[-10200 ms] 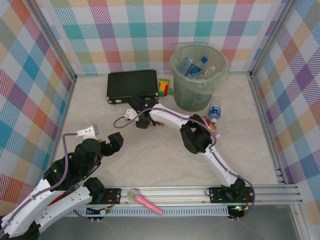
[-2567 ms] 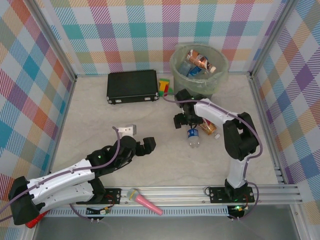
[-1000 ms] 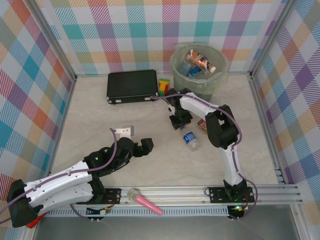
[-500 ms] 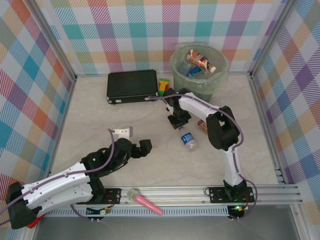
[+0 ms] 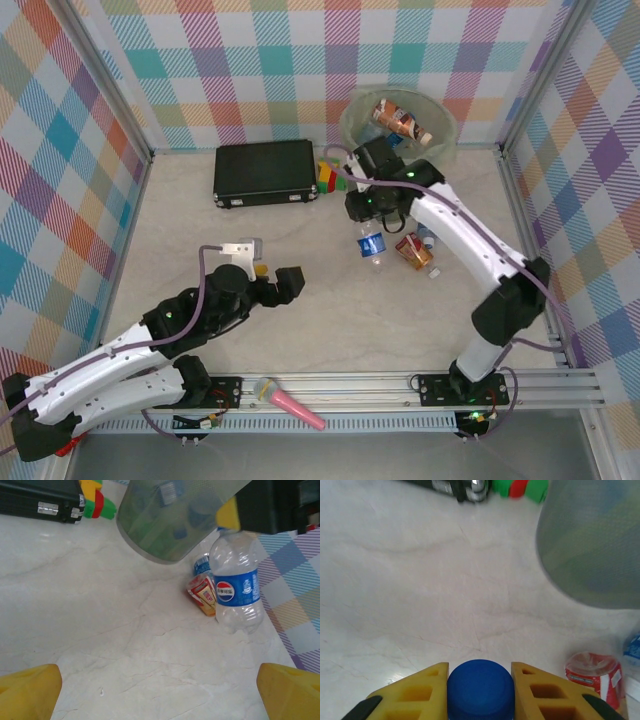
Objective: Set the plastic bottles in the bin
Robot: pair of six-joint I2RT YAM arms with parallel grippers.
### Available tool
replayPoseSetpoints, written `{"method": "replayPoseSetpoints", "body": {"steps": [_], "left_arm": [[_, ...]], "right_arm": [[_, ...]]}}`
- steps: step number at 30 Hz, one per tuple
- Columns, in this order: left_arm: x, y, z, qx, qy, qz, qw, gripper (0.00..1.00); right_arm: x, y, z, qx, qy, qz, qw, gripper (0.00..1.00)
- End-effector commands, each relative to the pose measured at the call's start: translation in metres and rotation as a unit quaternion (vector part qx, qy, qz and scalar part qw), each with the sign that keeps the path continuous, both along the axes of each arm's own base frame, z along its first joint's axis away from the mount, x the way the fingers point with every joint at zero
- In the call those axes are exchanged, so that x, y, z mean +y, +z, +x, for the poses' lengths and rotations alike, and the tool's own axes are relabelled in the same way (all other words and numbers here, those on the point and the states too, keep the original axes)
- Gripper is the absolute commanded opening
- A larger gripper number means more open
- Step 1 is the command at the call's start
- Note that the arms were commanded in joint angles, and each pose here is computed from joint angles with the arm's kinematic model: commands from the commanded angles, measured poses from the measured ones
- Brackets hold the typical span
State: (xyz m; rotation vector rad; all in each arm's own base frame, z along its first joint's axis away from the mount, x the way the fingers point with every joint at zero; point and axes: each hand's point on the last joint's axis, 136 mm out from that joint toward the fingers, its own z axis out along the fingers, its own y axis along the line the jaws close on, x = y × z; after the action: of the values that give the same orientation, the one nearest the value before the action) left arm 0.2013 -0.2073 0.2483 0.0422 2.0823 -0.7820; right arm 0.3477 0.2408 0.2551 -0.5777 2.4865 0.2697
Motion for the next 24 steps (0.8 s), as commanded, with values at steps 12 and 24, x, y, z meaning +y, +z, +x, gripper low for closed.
{"method": "replayPoseSetpoints", "body": {"steps": [12,24], "left_arm": [[-0.012,0.047,0.002,-0.028,-0.028,-0.001,0.999,1.00],[-0.019,0.072,0.008,-0.047,-0.033,0.013,0.998,1.00]], "right_arm": [[-0.043,0.173,0.015,-0.263,-0.070,0.096,0.957,0.24],[-0.113,0.267,0.065,-0.435,-0.162,0.157,0.872,0.27]]}}
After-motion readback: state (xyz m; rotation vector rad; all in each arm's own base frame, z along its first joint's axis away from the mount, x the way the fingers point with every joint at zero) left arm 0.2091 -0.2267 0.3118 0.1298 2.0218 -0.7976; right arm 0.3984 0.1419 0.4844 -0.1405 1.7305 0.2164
